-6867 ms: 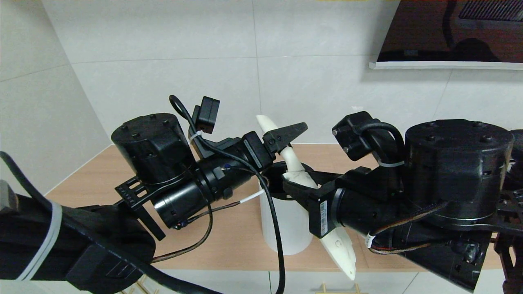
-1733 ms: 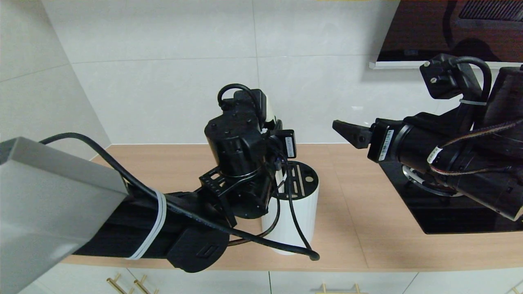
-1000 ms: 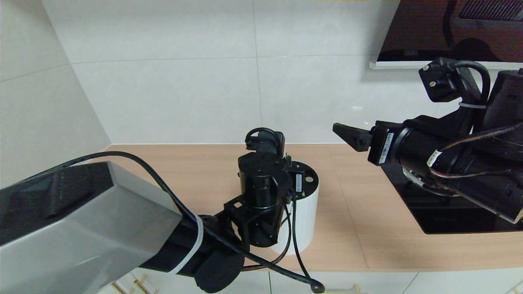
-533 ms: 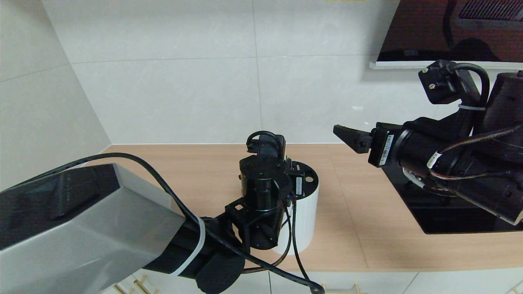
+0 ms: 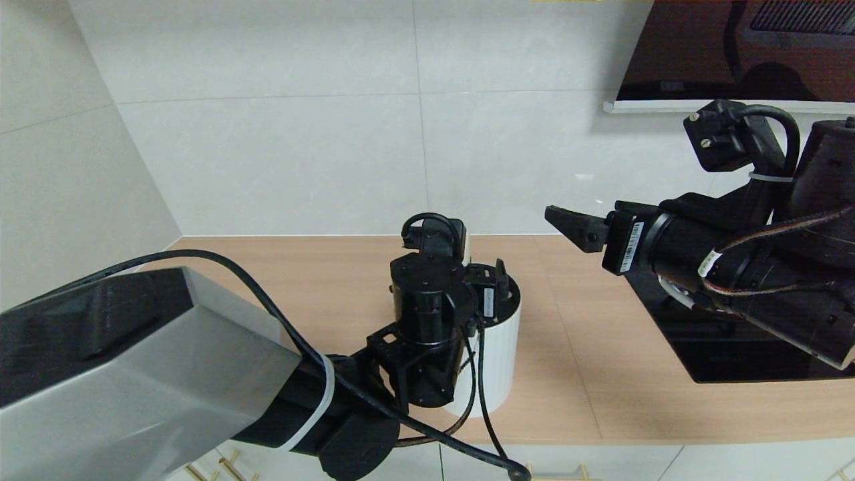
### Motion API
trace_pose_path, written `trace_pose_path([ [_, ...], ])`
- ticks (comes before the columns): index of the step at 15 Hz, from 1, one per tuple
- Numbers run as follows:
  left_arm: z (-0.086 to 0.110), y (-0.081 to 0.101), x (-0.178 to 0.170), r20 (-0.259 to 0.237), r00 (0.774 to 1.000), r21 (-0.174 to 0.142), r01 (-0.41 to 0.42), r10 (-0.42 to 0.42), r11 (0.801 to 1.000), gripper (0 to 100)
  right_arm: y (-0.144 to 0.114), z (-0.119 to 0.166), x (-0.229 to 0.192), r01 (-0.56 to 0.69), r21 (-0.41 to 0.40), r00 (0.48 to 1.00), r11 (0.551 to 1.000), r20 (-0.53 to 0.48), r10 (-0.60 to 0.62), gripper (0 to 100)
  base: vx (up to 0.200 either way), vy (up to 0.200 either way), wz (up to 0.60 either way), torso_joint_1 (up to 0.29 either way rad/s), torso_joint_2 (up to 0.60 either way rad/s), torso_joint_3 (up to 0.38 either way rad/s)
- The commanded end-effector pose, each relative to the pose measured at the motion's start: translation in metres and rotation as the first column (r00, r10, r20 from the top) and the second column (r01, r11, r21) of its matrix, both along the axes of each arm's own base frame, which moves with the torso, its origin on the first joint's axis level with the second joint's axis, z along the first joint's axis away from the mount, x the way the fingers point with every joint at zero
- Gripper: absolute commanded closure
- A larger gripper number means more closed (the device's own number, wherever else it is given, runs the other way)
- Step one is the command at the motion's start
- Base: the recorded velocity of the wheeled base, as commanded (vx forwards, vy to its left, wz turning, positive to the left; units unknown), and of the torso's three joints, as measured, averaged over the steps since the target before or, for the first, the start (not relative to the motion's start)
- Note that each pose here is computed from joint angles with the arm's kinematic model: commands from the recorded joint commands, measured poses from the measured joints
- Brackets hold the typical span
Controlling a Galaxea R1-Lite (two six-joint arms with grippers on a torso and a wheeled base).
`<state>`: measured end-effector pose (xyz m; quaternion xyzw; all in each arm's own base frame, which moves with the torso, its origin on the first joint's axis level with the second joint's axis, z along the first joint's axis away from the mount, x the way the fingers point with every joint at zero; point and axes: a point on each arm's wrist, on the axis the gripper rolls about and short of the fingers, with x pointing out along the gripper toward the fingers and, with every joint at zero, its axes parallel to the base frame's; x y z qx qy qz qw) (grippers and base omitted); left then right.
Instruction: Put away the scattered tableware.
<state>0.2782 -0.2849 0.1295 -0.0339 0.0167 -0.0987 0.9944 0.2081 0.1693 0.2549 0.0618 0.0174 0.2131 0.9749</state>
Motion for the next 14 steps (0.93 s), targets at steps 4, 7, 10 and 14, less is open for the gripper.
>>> trace_pose_path([
  [4, 0.060, 0.036, -0.010, 0.091, 0.995, -0.144, -0.019, 0.032, 0.989, 0, -0.005, 0.006, -0.007, -0.008, 0.013, 1.000, 1.000, 0.014, 0.008, 0, 0.000, 0.000, 0.00, 0.000, 0.00, 0.000],
  [7, 0.117, 0.089, -0.042, 0.211, 0.975, -0.206, 0.109, -0.065, 0.973, 0, -0.014, 0.014, -0.015, 0.008, -0.003, 0.999, 1.000, 0.037, -0.008, 0, 0.000, 0.000, 0.00, 0.000, 0.00, 0.000],
  [10, 0.155, 0.154, -0.075, 0.270, 0.962, -0.214, 0.089, -0.028, 0.973, 0, -0.054, 0.013, -0.043, 0.091, -0.085, 0.991, 0.992, 0.102, -0.082, 0, 0.000, 0.000, 0.00, 0.000, 0.00, 0.000],
  [14, 0.152, 0.226, -0.146, 0.250, 0.964, -0.201, -0.039, 0.090, 0.979, 0, -0.118, 0.021, -0.110, 0.181, 0.033, 0.955, 0.983, 0.233, -0.184, 0, 0.000, 0.000, 0.00, 0.000, 0.00, 0.000],
])
